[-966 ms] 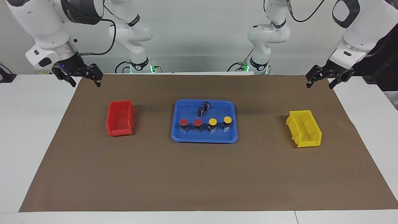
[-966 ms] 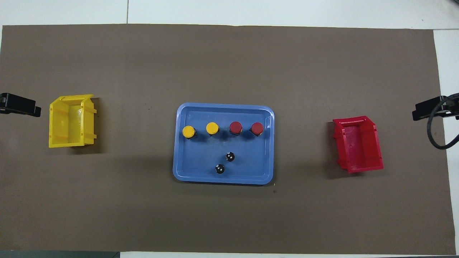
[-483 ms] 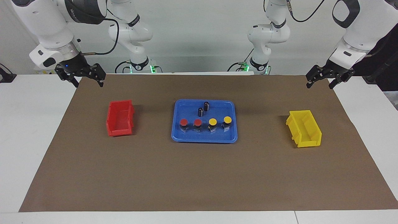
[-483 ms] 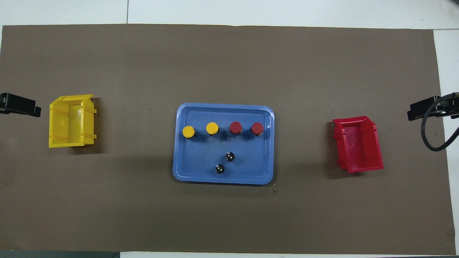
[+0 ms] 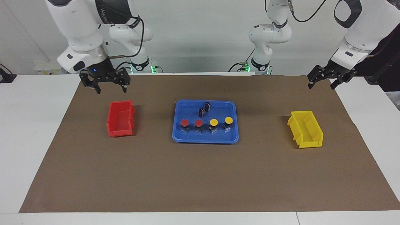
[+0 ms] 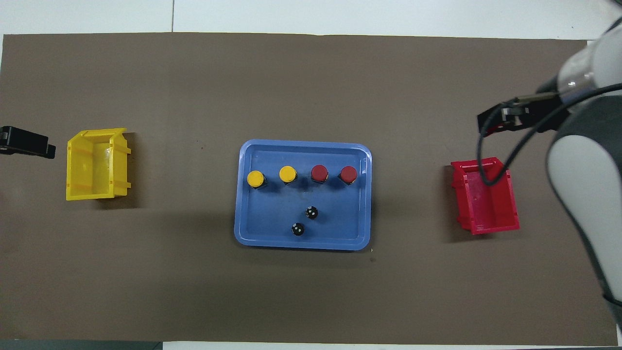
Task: Sort red and yellow buttons by color
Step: 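Reach the right gripper over the tray and grasp a red button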
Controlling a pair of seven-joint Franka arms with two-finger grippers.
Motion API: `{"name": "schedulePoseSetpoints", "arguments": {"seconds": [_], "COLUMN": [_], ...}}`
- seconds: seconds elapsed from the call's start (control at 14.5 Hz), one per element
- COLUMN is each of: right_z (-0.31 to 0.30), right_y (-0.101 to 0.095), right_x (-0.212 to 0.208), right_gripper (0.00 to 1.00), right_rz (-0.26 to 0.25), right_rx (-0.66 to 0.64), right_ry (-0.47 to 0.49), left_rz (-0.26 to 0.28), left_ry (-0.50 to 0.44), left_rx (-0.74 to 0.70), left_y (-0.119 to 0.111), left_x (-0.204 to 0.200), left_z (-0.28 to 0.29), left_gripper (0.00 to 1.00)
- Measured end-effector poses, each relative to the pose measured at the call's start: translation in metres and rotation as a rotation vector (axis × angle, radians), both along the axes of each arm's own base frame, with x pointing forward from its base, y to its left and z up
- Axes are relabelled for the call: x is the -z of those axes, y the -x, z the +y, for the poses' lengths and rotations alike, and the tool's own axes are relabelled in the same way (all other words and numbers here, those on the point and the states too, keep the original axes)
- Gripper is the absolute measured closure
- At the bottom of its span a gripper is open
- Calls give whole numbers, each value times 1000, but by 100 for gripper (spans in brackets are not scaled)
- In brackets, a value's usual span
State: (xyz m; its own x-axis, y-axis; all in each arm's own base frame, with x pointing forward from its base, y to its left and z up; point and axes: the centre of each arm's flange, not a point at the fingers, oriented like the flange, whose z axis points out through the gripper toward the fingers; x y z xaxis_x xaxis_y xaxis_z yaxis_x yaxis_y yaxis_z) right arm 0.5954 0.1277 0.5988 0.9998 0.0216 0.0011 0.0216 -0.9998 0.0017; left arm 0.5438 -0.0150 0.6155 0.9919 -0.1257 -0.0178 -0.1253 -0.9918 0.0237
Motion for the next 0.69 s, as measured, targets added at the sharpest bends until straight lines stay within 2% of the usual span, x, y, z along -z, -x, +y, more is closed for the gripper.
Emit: {"name": "schedulePoseSetpoints", "arguments": {"seconds": [0.14,0.34,0.48,0.69], "right_z": [70,162,186,186], "right_y": [-14,-7,4,9], "right_x": [35,114,154,182], "right_gripper": [0,0,0,3], "right_rz": [-47,-65,-56,-43], "right_rx": [30,32,15,11], "right_ry": [-33,-64,-66,-57], "left_rz": [0,1,24,37], "left_ry": [0,0,-1,-1], "left_rx": [0,1,5,9], "left_y": [0,0,3,7], "left_x": [0,0,2,1], "left_z": [0,0,-3,-4], "left_gripper": [0,0,0,0]}}
